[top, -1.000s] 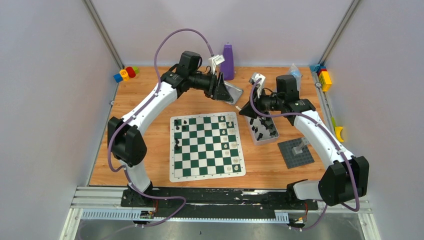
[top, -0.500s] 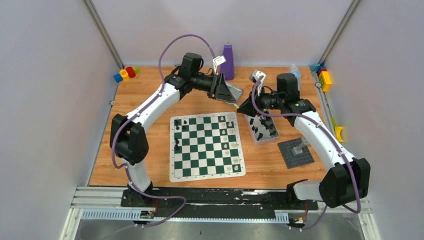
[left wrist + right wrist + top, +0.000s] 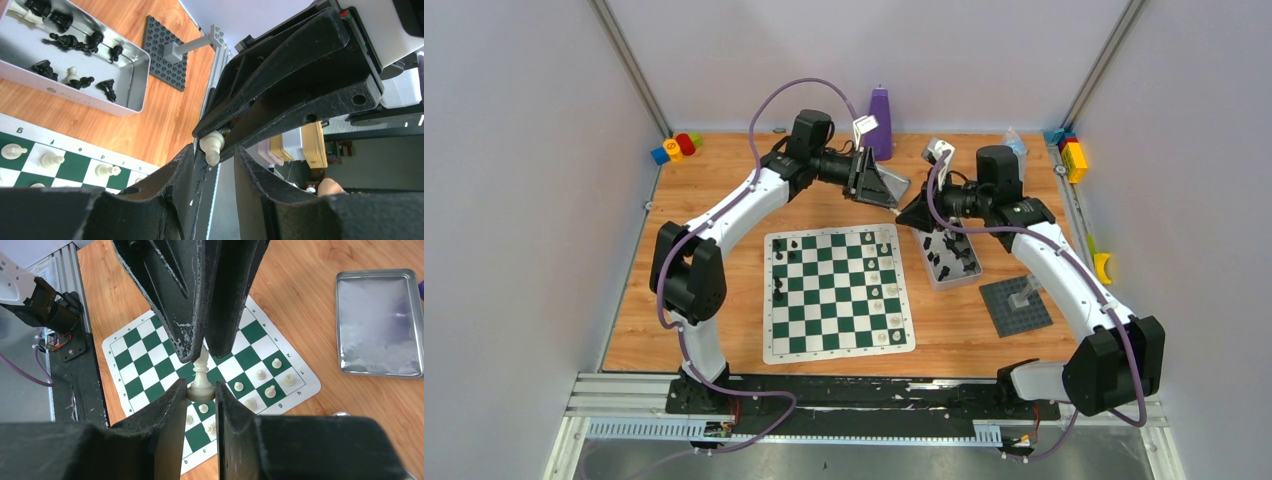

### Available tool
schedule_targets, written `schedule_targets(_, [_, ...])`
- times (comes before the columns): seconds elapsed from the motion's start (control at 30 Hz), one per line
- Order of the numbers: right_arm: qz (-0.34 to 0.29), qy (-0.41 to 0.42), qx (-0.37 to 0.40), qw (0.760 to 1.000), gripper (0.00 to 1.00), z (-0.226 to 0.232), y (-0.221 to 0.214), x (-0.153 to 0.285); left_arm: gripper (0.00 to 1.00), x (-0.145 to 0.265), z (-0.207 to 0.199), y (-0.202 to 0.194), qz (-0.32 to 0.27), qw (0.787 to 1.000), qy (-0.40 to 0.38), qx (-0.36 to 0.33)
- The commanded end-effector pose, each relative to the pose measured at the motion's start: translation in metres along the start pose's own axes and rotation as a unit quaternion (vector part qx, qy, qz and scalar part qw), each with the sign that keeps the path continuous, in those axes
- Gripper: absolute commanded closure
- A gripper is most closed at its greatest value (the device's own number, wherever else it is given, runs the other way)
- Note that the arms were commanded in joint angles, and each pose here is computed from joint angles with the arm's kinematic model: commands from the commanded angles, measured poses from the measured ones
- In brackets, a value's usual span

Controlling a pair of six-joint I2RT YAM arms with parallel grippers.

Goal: Set up the chess pieces on the board
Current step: Place the chess piece on the chessboard.

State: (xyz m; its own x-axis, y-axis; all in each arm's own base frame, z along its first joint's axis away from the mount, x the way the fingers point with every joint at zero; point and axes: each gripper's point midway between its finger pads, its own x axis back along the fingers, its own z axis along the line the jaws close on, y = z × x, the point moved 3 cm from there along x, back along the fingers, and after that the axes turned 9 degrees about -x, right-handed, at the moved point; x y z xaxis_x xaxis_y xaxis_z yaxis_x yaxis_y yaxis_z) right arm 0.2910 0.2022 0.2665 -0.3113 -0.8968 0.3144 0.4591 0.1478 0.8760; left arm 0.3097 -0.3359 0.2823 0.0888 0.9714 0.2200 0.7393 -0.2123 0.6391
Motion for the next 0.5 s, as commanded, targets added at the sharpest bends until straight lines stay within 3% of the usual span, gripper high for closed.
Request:
schedule_targets(0.0, [-0.03,0.013,0.036,0.999,0.87,0.0116,0.0256,0.0026,0.59,-0.0004,-0.0097,0.007,-0.006,1.0,-0.028,-0.013])
schedule_targets(0.2, [-0.031,0.007,0.038,0.999,0.87,0.0111,0.026,0.002,0.64,-0.0001,-0.0112,0.0064,-0.005,0.999,-0.032,-0.011])
schedule_targets(0.47, [-0.034,0.0,0.041,0.999,0.88,0.0106,0.029,0.0033,0.6,-0.0005,-0.0083,0.001,0.0,1.0,-0.028,-0.006])
